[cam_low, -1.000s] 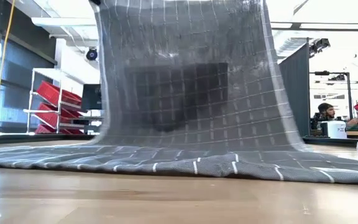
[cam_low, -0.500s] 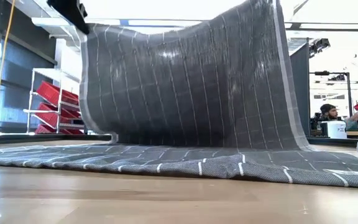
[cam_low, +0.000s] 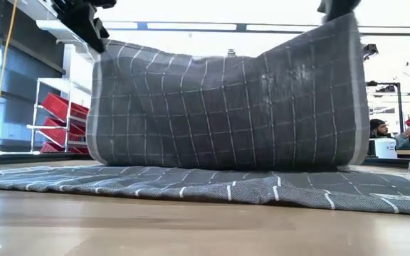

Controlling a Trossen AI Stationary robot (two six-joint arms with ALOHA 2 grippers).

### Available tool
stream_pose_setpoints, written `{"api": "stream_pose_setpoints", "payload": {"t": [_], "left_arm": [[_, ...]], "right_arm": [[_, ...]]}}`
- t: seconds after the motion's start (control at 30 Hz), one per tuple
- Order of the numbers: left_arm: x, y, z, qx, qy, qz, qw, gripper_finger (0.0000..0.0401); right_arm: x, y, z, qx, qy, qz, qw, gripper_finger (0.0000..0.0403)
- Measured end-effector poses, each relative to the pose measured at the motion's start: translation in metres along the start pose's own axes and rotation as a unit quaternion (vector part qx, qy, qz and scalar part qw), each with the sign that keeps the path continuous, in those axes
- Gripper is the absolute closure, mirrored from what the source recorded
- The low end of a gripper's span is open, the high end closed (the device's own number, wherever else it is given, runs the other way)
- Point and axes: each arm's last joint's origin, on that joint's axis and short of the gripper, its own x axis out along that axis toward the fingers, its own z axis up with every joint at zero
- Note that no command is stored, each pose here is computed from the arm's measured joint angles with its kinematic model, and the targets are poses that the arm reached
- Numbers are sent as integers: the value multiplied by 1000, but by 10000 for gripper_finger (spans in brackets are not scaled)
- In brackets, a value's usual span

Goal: Fold towel
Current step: Fold the gray patterned towel

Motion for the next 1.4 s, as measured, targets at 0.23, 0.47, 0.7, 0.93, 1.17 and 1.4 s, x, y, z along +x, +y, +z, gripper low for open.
{"api": "stream_pose_setpoints", "payload": {"t": [0.23,0.47,0.7,0.93,1.17,1.4], "left_arm": [[14,-8,0,5,51,-30,998,401],[36,-17,7,0,90,-143,986,401],[66,-32,11,6,147,-235,961,401],[91,-48,12,32,195,-295,935,401],[121,-57,6,41,263,-349,899,401],[152,-58,-1,57,319,-340,883,401]], "right_arm": [[39,20,-22,-15,23,31,999,403],[61,32,-31,2,7,75,997,403],[78,48,-36,-6,-26,152,988,403],[88,58,-52,-21,-11,172,985,403],[91,64,-58,-51,0,211,976,403],[91,65,-55,-55,-11,214,975,403]]}}
